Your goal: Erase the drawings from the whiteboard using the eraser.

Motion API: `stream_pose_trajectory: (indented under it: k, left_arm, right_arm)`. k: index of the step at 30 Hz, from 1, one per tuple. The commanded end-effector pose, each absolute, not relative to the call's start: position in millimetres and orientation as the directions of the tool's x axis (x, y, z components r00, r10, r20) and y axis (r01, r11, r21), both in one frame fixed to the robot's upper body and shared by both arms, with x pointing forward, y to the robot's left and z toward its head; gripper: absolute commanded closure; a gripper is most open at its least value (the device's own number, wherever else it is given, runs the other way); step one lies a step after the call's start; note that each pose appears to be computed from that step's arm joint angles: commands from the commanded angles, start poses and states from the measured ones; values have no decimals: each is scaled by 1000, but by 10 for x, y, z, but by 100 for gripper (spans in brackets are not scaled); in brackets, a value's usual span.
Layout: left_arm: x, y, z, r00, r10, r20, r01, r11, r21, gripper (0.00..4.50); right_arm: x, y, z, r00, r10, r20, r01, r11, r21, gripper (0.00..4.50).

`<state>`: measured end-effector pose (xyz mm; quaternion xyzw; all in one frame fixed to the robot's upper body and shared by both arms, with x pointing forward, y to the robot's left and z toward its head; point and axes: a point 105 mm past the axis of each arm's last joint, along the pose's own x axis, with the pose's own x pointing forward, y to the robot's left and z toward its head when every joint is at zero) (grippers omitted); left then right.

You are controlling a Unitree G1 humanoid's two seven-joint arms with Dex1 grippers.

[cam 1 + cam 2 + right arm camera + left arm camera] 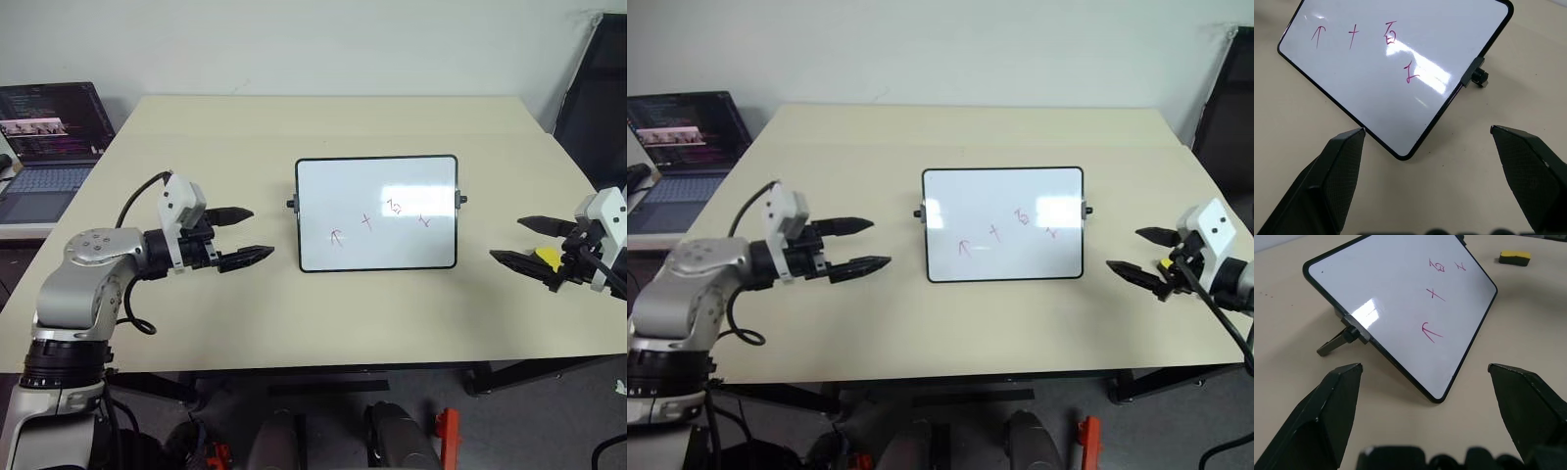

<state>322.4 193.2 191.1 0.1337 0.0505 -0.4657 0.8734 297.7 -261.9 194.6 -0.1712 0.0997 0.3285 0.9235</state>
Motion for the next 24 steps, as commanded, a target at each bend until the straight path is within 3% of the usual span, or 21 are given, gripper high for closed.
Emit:
stream_pose_trajectory:
  k: [1, 7, 13, 19, 24]
  left_arm:
    - [3234, 1978, 2102, 583, -797, -154, 804, 541, 245, 0]
    - [3215, 1910, 2212, 562, -818, -125, 814, 520, 258, 0]
    - [3106, 1537, 2477, 432, -899, -77, 867, 390, 310, 0]
    - [3111, 933, 2275, 317, -945, -80, 918, 284, 276, 0]
    - [3134, 527, 2197, 262, -965, -25, 938, 248, 240, 0]
  right_arm:
    - [3020, -2650, 2059, 786, 553, -275, -616, 731, -293, 2]
    - [2999, -2793, 2117, 815, 519, -256, -576, 773, -266, 2]
    - [3002, -3263, 2075, 909, 351, -225, -392, 902, -179, 2]
    - [2979, -3715, 1903, 950, 196, -245, -223, 971, -88, 2]
    - [3038, -3824, 1749, 950, 165, -266, -186, 981, -55, 2]
